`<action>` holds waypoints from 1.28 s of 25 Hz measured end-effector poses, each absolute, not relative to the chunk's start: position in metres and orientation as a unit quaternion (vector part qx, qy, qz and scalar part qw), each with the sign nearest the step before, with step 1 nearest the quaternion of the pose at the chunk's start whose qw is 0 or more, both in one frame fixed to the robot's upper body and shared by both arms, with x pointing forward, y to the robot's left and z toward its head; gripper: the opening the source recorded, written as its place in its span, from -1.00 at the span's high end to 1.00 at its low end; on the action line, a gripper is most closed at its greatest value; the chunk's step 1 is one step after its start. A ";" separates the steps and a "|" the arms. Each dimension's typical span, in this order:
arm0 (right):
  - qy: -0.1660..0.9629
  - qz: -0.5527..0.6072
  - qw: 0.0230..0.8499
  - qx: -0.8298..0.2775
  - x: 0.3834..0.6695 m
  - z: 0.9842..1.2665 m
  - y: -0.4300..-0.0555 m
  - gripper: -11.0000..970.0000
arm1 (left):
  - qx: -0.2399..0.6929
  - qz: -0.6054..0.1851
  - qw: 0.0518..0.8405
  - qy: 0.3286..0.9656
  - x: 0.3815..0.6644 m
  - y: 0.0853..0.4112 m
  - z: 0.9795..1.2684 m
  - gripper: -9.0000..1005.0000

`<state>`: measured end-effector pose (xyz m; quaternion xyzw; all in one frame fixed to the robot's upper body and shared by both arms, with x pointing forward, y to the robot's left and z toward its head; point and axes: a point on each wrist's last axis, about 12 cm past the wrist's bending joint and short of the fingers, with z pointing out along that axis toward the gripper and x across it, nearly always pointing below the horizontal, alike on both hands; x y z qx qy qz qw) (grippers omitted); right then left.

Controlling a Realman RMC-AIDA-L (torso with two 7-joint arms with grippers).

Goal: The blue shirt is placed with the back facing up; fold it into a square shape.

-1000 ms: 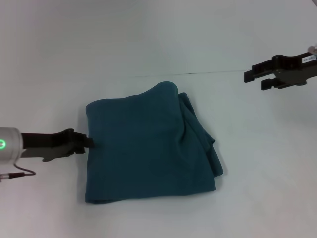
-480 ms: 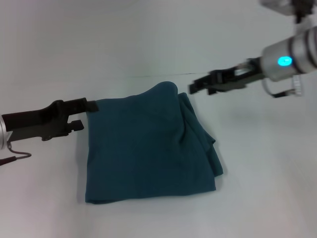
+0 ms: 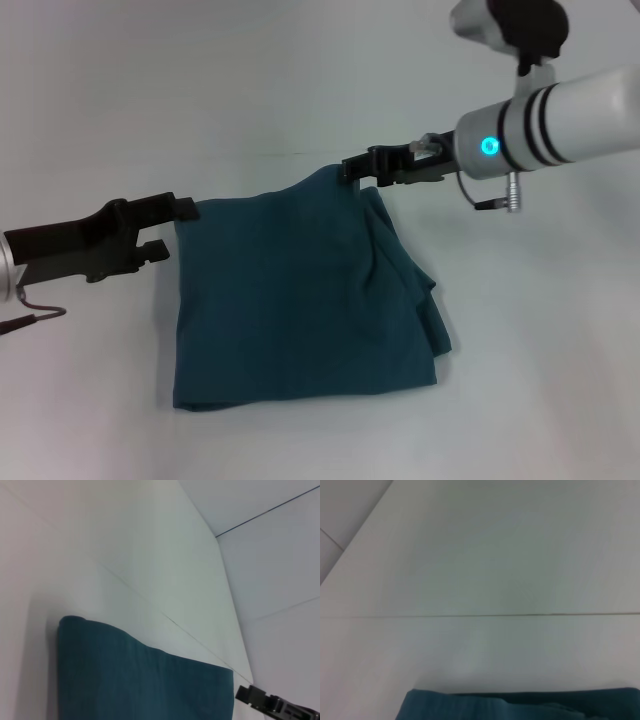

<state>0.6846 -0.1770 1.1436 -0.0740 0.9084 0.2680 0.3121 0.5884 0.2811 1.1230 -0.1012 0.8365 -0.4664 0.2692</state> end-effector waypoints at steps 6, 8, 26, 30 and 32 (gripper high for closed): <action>0.908 0.268 0.313 -0.069 0.684 1.137 -0.163 -0.34 | -0.100 -0.469 0.266 0.836 0.589 0.277 1.120 -0.71; 0.909 0.268 0.313 -0.065 0.685 1.136 -0.162 -0.34 | -0.101 -0.468 0.266 0.837 0.589 0.276 1.119 -0.71; 0.913 0.257 0.312 -0.057 0.688 1.132 -0.159 0.65 | -0.095 -0.470 0.270 0.835 0.589 0.273 1.116 -0.71; 0.912 0.258 0.312 -0.057 0.688 1.133 -0.158 0.78 | -0.096 -0.469 0.271 0.835 0.589 0.273 1.116 -0.71; 0.911 0.263 0.313 -0.057 0.689 1.137 -0.159 0.84 | -0.095 -0.469 0.271 0.836 0.589 0.273 1.116 -0.71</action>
